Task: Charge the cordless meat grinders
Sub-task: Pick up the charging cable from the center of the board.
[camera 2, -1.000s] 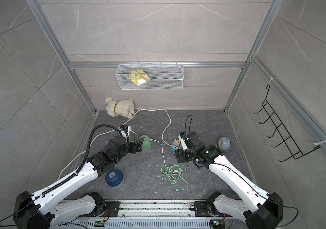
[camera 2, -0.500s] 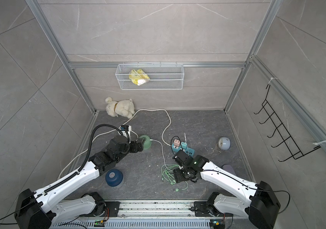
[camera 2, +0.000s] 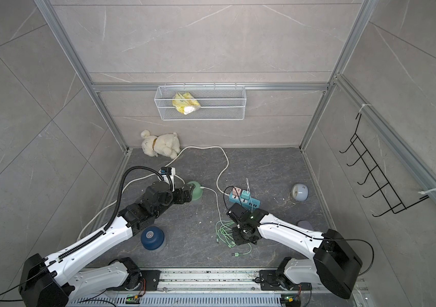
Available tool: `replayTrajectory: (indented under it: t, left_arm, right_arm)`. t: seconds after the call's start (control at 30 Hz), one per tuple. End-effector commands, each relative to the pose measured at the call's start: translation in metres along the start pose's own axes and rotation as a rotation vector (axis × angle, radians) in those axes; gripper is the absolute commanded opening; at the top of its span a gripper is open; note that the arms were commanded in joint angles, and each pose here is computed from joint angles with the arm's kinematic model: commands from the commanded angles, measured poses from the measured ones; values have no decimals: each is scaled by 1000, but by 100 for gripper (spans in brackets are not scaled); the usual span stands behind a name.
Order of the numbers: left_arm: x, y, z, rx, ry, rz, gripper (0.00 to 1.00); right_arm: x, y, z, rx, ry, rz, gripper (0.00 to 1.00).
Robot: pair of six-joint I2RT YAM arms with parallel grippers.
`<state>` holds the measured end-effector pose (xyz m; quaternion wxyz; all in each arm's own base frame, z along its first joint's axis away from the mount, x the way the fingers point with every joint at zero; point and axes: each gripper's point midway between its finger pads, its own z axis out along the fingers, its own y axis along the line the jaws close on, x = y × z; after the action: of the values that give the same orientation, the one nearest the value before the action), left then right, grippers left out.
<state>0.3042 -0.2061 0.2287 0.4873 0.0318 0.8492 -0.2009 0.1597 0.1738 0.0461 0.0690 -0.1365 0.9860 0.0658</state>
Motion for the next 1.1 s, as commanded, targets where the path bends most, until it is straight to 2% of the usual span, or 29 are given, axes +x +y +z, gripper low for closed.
replayTrajectory:
  t: [0.0,0.07,0.13,0.3,0.43,0.63,0.8,0.93,1.07]
  left_arm:
    - [-19,-5,-10,26,-64,-18,97]
    - [-21,-4,-12,24,-70,-13,97]
    - [-22,-3,-15,22,-78,-5,97]
    - [-27,-15,-20,88,-92,42,96]
    - [-27,-38,-26,212,-81,105,95]
    - [-23,-63,-37,363,-68,186,93]
    - [-16,-81,-52,499,-70,254,93]
    - [-22,-89,-72,566,-112,299,92]
    - [-31,-117,-113,780,-187,353,94]
  right_arm:
    - [-3,4,2,-10,-13,-18,22]
    - [-3,4,-3,-15,-17,-27,7]
    - [-4,8,-12,-37,-29,-45,0]
    - [-1,40,-50,-218,-48,-128,0]
    - [-4,80,-88,-424,-54,-197,0]
    - [-26,119,-155,-609,-170,-310,0]
    - [-46,133,-189,-655,-268,-348,0]
    - [-67,138,-208,-641,-325,-321,0]
    - [-80,148,-218,-668,-338,-293,0]
